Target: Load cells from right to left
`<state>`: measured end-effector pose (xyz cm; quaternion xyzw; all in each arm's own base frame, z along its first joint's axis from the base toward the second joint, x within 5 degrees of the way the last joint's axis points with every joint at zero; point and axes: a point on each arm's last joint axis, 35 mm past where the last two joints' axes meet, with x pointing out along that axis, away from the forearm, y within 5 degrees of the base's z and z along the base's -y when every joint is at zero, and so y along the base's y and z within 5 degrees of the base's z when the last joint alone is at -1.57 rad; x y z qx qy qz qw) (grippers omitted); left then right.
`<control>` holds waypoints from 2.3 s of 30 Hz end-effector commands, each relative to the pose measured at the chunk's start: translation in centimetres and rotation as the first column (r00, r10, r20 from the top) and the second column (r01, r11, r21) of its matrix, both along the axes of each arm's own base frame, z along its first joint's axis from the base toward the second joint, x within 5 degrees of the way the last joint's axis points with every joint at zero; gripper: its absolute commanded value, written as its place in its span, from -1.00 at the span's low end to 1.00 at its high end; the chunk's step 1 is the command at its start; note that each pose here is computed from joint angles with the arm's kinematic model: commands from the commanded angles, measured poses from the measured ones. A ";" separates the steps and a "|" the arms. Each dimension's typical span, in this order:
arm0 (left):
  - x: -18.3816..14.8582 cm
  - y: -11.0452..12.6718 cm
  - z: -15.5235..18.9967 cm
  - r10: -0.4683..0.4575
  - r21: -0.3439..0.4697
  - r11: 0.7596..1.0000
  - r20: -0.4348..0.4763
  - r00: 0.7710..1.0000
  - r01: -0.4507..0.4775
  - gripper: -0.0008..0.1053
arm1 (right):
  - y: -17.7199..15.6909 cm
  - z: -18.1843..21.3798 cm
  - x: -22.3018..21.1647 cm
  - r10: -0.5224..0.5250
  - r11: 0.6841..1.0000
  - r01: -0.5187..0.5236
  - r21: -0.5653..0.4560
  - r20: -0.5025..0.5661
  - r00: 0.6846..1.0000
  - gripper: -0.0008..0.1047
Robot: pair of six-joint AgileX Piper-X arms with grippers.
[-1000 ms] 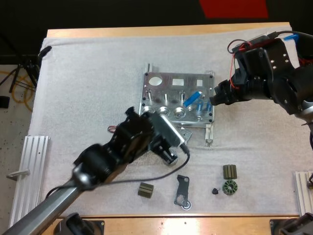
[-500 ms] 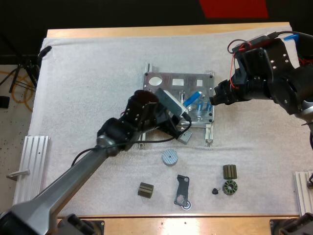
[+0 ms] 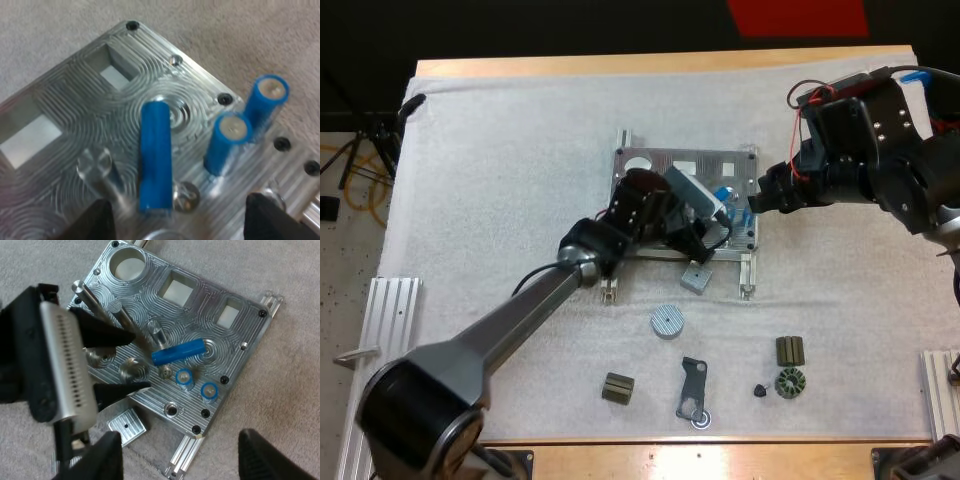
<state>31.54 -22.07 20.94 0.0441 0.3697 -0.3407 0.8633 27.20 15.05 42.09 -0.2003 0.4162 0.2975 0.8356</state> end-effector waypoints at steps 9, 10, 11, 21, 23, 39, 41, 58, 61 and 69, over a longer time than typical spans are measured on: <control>1.0 -0.8 -1.9 -0.016 0.044 0.999 -0.001 1.000 0.016 0.06 | -0.3 0.4 -0.3 -0.003 1.000 0.002 0.015 0.005 1.000 -0.01; 1.0 -0.8 -2.2 -0.016 0.051 0.999 -0.003 1.000 0.016 0.06 | -0.3 0.4 -0.3 -0.003 1.000 0.002 0.015 0.005 1.000 -0.01; 1.0 -0.8 -2.3 -0.012 0.056 0.998 -0.002 1.000 0.012 0.06 | -0.3 0.4 -0.3 -0.003 1.000 0.002 0.015 0.005 1.000 -0.01; 1.6 -1.1 -3.9 0.007 0.082 0.997 -0.004 1.000 -0.007 0.06 | -0.3 0.4 -0.3 -0.003 1.000 0.002 0.015 0.005 1.000 -0.01; 1.7 -1.2 -3.8 0.014 0.070 0.997 0.000 1.000 -0.014 0.06 | -0.3 0.4 -0.3 -0.003 1.000 0.002 0.015 0.005 1.000 -0.01; 1.5 -1.4 -4.0 -0.025 0.021 0.999 -0.049 0.998 0.026 -0.98 | -0.3 0.4 -0.3 0.003 1.000 -0.003 0.012 0.007 1.000 -0.01; 1.4 -1.3 -4.0 -0.016 0.035 0.999 -0.056 0.998 0.018 -0.98 | -0.3 0.4 -0.3 0.003 1.000 -0.004 0.012 0.007 1.000 -0.01; -0.8 1.6 1.1 0.050 0.193 0.979 0.054 0.997 -0.059 -0.98 | -0.3 0.4 -0.3 0.014 1.000 -0.014 0.005 0.011 1.000 -0.01; -1.6 2.3 1.7 0.044 0.205 0.977 0.051 0.998 -0.054 -0.98 | -0.3 0.4 -0.3 0.023 1.000 -0.023 0.000 0.015 1.000 -0.01; -2.1 2.0 0.7 -0.309 0.273 0.922 0.094 0.946 0.274 -0.86 | -0.3 0.4 -0.3 0.023 1.000 -0.023 0.000 0.015 1.000 -0.01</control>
